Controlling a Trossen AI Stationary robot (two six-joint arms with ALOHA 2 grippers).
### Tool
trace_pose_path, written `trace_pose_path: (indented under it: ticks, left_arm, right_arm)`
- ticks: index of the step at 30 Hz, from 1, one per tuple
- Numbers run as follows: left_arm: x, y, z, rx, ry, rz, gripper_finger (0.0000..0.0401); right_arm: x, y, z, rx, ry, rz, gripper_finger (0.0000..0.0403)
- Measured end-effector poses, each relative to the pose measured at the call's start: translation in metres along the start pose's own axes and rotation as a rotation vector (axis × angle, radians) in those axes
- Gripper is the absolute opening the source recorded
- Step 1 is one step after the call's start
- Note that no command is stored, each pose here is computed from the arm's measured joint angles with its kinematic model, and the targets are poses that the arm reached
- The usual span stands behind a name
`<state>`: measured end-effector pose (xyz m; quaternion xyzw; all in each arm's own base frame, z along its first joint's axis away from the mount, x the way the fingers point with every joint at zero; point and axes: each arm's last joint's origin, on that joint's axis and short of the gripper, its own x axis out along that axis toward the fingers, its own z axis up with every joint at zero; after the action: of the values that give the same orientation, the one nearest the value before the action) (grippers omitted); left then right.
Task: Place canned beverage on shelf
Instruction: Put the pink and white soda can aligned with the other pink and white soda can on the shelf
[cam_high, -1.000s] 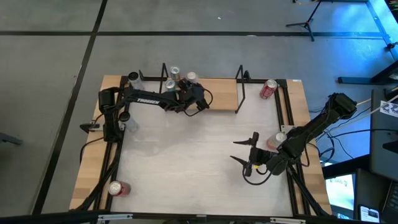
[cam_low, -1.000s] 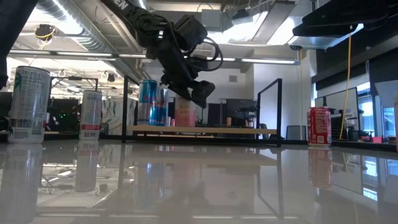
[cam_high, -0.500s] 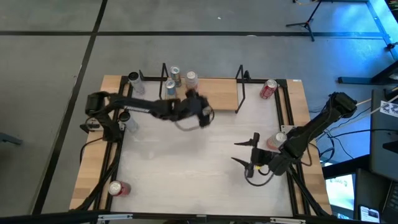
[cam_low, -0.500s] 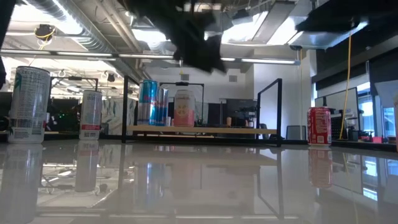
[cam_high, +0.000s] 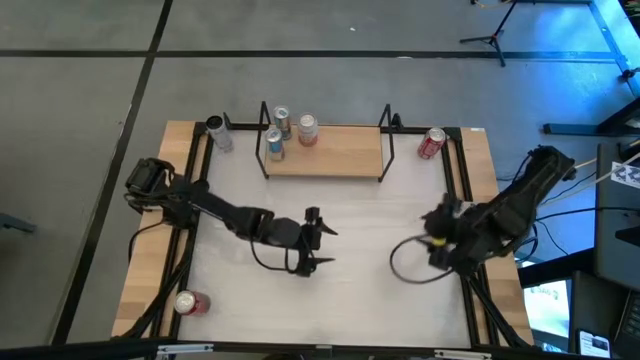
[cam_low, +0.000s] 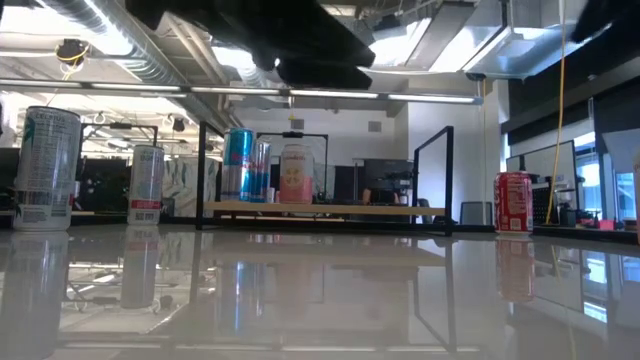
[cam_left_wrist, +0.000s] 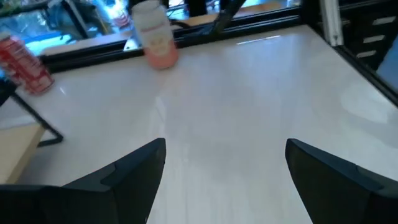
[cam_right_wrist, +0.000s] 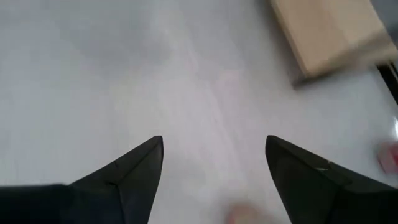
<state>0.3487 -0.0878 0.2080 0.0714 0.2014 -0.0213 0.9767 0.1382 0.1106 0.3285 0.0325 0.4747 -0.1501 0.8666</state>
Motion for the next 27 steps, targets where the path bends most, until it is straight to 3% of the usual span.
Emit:
trace_pose_path:
  ticks: [4, 20, 27]
  left_arm:
    - [-0.001, -0.003, 0.0, -0.008, 0.001, -0.014, 0.0321]
    - [-0.001, -0.003, 0.0, -0.039, -0.006, -0.027, 0.0322]
    - [-0.001, -0.003, 0.001, -0.041, -0.016, -0.023, 0.0322]
  right_arm:
    - [-0.012, -0.009, 0.001, 0.135, 0.071, -0.021, 0.028]
    - [0.006, -0.019, -0.011, 0.213, 0.374, -0.039, 0.0281]
    - [0.035, -0.045, -0.005, 0.253, 0.546, -0.053, 0.0331]
